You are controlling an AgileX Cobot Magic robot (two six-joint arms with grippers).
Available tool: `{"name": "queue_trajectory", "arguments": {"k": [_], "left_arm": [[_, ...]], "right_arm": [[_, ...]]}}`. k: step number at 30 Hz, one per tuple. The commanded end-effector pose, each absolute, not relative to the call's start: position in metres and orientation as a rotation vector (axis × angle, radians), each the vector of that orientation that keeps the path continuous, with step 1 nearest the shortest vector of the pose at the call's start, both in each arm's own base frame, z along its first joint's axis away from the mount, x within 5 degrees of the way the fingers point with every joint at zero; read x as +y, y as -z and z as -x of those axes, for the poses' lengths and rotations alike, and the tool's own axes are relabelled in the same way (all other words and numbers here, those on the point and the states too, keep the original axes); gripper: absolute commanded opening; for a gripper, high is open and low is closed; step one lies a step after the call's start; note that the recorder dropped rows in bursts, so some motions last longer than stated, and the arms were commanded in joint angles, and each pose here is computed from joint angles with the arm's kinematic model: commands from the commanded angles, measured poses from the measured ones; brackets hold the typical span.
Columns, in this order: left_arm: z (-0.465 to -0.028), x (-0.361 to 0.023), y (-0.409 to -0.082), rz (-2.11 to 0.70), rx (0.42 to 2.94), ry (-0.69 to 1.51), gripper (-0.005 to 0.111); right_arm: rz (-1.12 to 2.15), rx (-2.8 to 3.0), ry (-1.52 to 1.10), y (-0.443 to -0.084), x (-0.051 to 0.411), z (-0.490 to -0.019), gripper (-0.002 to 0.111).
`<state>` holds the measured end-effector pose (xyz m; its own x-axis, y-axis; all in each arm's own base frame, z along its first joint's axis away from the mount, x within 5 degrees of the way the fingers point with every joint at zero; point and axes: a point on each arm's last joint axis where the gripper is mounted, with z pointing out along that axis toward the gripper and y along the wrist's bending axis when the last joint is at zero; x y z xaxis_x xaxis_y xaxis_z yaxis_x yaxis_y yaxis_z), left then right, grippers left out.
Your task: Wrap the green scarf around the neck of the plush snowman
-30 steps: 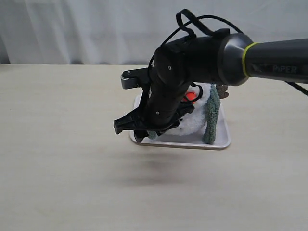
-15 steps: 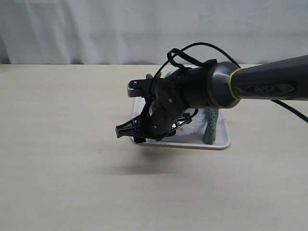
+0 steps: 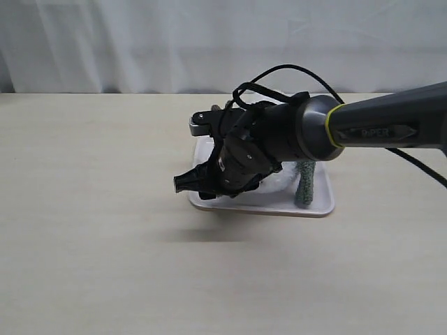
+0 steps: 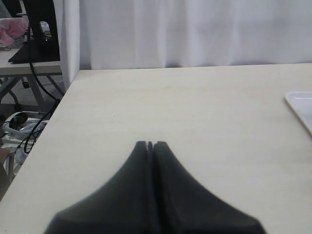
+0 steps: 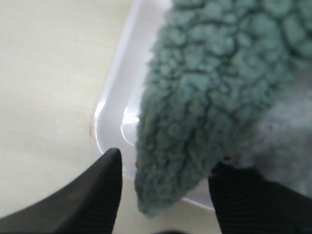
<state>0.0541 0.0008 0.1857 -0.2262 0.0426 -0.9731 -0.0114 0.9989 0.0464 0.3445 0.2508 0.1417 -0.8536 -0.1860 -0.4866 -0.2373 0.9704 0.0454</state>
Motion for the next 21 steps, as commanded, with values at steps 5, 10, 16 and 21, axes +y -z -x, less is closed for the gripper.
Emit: {"name": "queue_trajectory", "arguments": {"k": [5, 10, 16, 21], "left_arm": [[-0.054, 0.001, -0.185, -0.014, 1.791, -0.044, 0.0], [-0.054, 0.001, -0.185, -0.014, 1.791, -0.044, 0.0], [-0.054, 0.001, -0.185, -0.014, 1.791, -0.044, 0.0], [-0.054, 0.001, -0.185, -0.014, 1.791, -0.044, 0.0]], "right_arm": [[0.353, 2.62, -0.109, -0.142, 0.249, -0.343, 0.004], [0.474, 2.715, 0.102, -0.154, 0.233, -0.332, 0.004], [0.531, 2.784, 0.217, -0.197, 0.215, -0.313, 0.004], [0.588, 2.824, 0.235, -0.175, 0.205, -0.298, 0.004]]}}
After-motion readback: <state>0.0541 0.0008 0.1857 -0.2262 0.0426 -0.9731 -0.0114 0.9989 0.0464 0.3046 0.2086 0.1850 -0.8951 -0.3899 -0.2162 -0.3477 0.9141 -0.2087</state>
